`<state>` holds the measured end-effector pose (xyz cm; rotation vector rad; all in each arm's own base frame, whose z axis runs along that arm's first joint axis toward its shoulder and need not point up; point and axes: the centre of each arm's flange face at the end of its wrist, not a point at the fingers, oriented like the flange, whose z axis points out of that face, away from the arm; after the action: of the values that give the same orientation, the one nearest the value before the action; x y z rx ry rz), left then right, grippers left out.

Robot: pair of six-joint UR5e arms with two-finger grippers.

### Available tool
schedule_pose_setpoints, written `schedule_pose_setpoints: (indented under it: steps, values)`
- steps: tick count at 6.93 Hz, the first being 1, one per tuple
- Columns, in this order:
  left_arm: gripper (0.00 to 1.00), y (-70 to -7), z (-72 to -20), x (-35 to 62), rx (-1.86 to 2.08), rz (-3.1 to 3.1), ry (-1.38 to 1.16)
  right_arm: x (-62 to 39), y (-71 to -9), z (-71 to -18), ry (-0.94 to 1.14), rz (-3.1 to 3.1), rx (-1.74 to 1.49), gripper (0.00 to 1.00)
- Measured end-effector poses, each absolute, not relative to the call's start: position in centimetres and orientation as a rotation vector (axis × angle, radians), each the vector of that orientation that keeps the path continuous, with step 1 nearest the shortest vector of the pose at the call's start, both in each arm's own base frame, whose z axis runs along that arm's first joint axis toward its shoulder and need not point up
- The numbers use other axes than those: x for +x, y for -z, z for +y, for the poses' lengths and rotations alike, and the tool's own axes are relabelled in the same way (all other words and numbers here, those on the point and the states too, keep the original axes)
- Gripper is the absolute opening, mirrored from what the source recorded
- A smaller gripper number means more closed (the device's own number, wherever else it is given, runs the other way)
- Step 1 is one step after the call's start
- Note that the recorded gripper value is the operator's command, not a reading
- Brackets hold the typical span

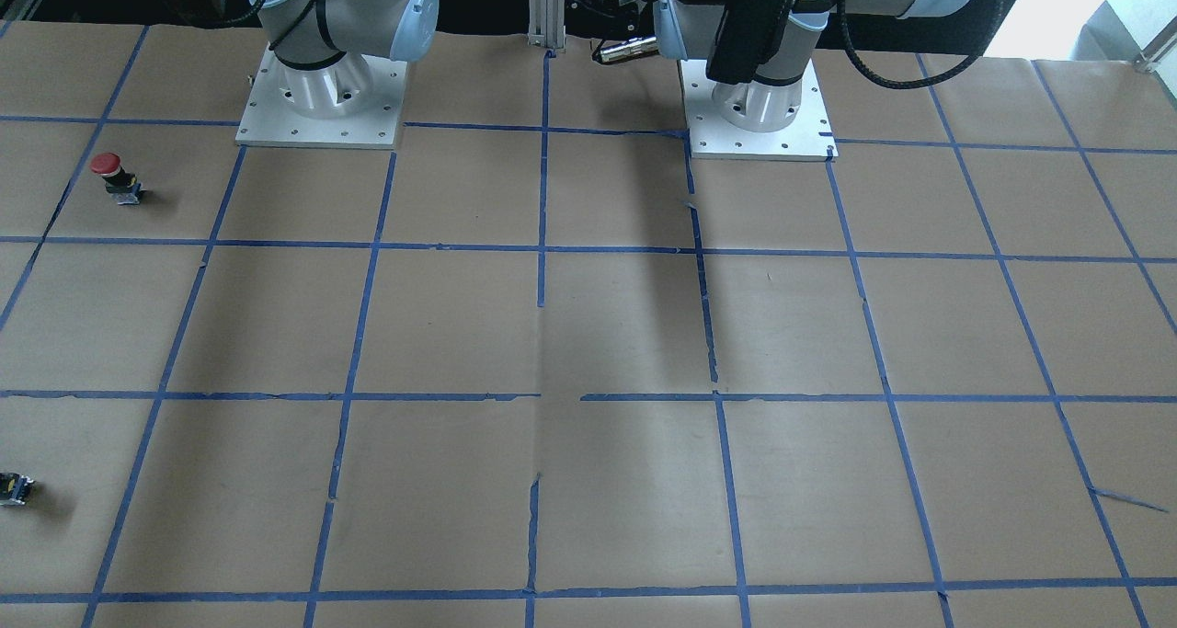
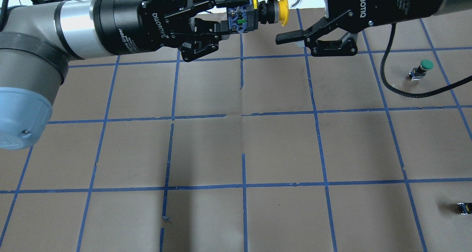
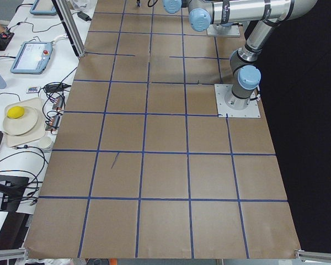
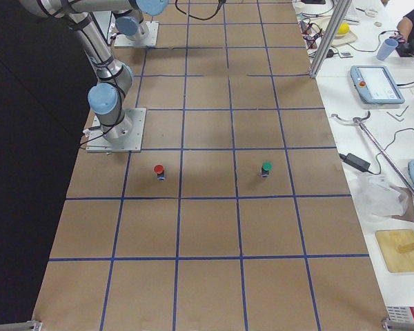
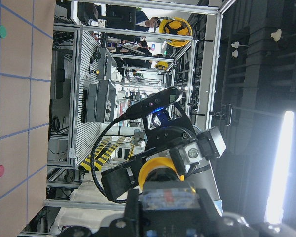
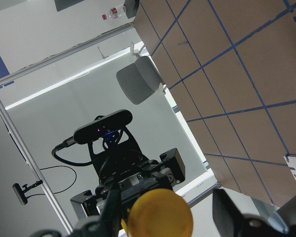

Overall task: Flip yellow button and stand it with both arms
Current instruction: 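Close the right gripper on the yellow cap while the left gripper releases and withdraws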

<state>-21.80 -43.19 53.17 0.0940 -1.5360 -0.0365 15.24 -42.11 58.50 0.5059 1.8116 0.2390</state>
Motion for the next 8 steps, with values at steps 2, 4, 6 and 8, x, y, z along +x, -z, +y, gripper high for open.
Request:
schedule_pose_setpoints:
  steps: [2, 4, 6, 8]
  values:
    - [0.25, -53.2, -43.22, -21.8, 0.091, -1.538, 0.034, 15.28, -58.97, -41.97, -0.231, 1.802, 0.502, 0.4]
    - [0.67, -53.08, -43.29, -21.79, 0.093, -1.539, 0.035, 15.28, -59.04, -41.96, -0.229, 1.804, 0.501, 0.37]
    - [0.86, -53.16, -43.21, -21.8, 0.096, -1.539, 0.039, 15.25, -59.13, -41.98, -0.226, 1.807, 0.5, 0.37]
    - [0.89, -53.06, -42.96, -21.81, 0.093, -1.589, 0.037, 15.07, -59.26, -42.11, -0.219, 1.808, 0.5, 0.35]
